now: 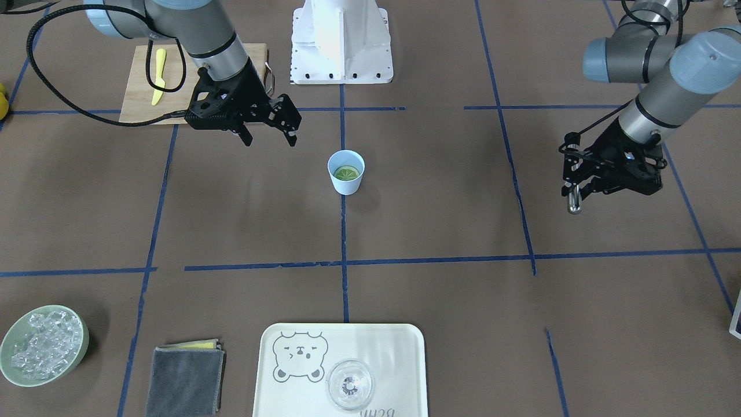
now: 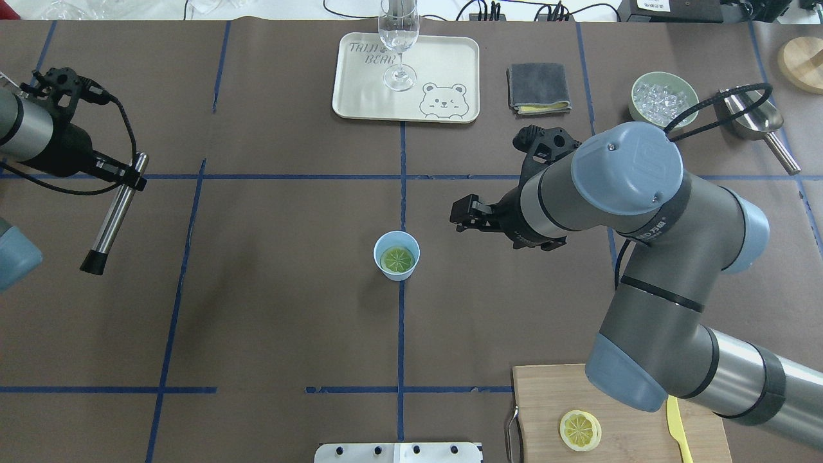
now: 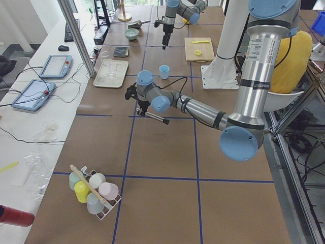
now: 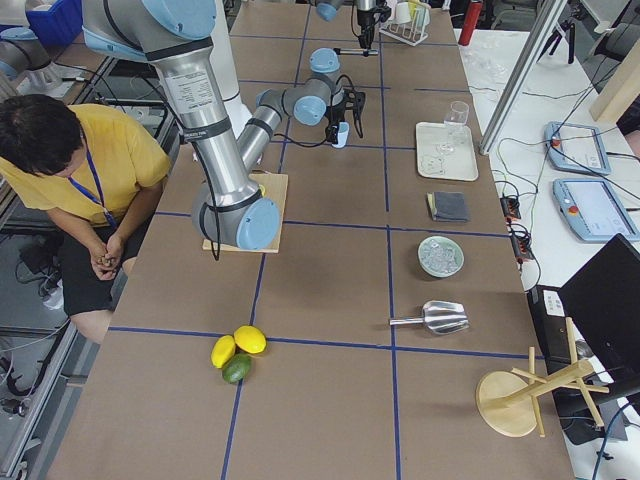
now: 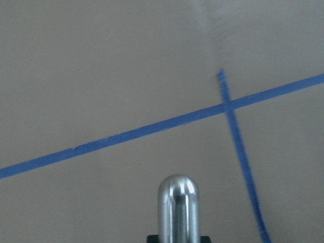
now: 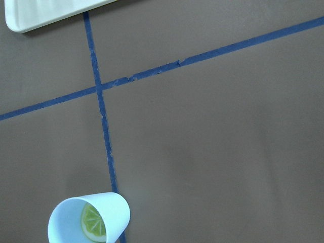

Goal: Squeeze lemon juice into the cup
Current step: 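Raise the right gripper from the cup while the left gripper grasps the muddler, then carry the steel muddler with the left gripper over the blue cup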

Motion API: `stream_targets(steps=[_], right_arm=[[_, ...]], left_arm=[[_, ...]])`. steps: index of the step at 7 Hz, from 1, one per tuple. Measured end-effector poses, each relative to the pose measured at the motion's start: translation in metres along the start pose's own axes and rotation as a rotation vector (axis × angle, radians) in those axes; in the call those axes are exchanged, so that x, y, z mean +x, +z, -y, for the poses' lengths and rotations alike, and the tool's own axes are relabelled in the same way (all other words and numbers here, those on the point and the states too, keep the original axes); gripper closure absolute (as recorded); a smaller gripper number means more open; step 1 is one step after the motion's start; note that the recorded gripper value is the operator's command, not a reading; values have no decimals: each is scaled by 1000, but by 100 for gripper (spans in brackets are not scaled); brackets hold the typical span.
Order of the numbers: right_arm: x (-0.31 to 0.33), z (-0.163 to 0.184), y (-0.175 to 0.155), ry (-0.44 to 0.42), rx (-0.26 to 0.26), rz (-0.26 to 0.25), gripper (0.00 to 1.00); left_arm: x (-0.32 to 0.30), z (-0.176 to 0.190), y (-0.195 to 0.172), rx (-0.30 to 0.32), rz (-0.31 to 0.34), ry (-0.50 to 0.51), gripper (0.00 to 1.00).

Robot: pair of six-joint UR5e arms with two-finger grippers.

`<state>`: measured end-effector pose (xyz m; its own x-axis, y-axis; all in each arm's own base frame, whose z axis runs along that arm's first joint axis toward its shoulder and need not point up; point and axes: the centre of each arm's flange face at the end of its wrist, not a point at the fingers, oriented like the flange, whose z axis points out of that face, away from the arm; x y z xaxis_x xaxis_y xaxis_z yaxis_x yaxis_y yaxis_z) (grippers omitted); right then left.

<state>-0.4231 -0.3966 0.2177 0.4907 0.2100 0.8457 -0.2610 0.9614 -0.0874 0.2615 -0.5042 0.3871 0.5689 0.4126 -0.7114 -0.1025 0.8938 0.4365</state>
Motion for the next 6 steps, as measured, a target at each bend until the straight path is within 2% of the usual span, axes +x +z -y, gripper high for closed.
stream_targets(steps=[2,3,5,6], right_arm=[[10,11,-9,19,21,-2,0],[16,18,-11,31,30,-8,0],[37,33,-11,59,50,-36,0],[47,40,-12,73,60,-49,0]], left_arm=[[103,38,-24,122,-52,133,100],[148,53,-38,174,-101,135,100],[207,69,-62,272,-187,-36,100],[224,73,-66,343,-196,-82,100]])
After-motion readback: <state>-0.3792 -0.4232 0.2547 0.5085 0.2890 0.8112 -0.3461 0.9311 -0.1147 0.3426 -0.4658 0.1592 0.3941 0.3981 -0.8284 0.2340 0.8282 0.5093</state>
